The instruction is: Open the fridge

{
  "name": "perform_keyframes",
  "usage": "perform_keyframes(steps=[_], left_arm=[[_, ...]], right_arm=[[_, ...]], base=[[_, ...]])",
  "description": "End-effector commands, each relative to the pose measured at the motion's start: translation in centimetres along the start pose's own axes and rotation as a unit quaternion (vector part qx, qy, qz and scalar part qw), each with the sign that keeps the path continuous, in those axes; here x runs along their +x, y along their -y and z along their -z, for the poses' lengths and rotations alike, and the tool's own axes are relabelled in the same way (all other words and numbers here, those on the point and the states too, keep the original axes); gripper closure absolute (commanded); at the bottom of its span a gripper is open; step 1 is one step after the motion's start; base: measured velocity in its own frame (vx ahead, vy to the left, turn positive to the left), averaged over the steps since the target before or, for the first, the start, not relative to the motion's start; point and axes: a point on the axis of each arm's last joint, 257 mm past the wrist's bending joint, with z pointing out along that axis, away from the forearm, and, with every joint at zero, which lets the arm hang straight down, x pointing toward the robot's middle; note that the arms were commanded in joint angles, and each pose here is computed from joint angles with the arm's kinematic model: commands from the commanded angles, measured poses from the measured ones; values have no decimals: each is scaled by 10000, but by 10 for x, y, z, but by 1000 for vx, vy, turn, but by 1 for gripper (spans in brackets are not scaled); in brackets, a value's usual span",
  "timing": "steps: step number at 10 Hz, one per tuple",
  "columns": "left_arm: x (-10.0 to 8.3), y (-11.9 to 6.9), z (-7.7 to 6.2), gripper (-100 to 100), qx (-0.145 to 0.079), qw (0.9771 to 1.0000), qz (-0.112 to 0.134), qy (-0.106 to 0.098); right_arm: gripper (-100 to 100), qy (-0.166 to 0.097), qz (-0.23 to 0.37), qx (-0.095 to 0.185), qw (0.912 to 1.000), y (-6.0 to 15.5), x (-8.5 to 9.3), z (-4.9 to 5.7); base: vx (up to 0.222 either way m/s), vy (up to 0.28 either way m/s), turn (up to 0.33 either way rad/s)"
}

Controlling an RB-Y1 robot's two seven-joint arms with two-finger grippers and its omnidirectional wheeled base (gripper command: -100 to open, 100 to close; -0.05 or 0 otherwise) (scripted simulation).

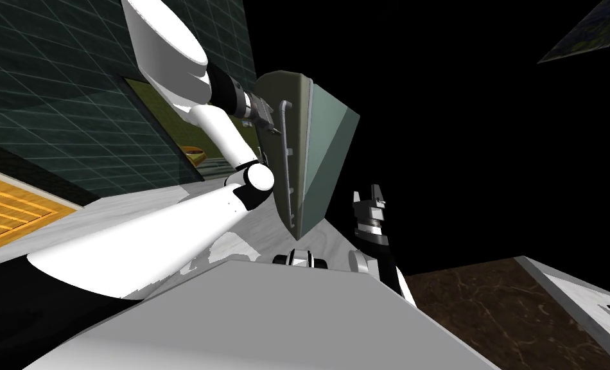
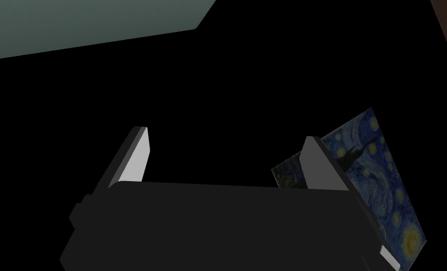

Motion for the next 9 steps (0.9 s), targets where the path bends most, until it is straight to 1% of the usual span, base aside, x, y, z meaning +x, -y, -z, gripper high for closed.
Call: perform_keyframes(steps=[1, 2, 3, 4, 5, 6, 7, 8, 9], left_arm=[[0, 10, -6, 100, 69, 9999, -64, -60], [0, 5, -12, 100, -48, 10000, -47, -61], [1, 19, -12, 100, 118, 9998, -117, -124], [0, 12, -20, 100, -23, 9999, -95, -126], [0, 9, -23, 100, -88, 9998, -85, -127], [1, 22, -25, 100, 62, 9997, -145, -190], [0, 17, -30, 100, -45, 9997, -127, -192], [0, 12, -34, 100, -127, 9997, -113, -193], [1, 25, -36, 100, 9, 9995, -162, -256]], right_arm=[[0, 0, 0, 0, 10000, 0, 0, 0], [0, -1, 0, -1, 10000, 0, 0, 0], [0, -1, 2, 0, 10000, 0, 0, 0], [0, -2, 2, 0, 10000, 0, 0, 0], [0, -1, 3, 1, 10000, 0, 0, 0], [0, 0, 2, 1, 10000, 0, 0, 0], [0, -1, 1, -1, 10000, 0, 0, 0], [0, -1, 1, 0, 10000, 0, 0, 0], [0, 0, 1, 1, 10000, 0, 0, 0]], base=[[-53, 156, -159], [-124, 224, -113], [-163, 282, -179], [-110, 294, -87], [-54, 155, 26], [-101, 189, -167], [-98, 195, -97], [-51, 86, 18], [-122, 210, -140]])
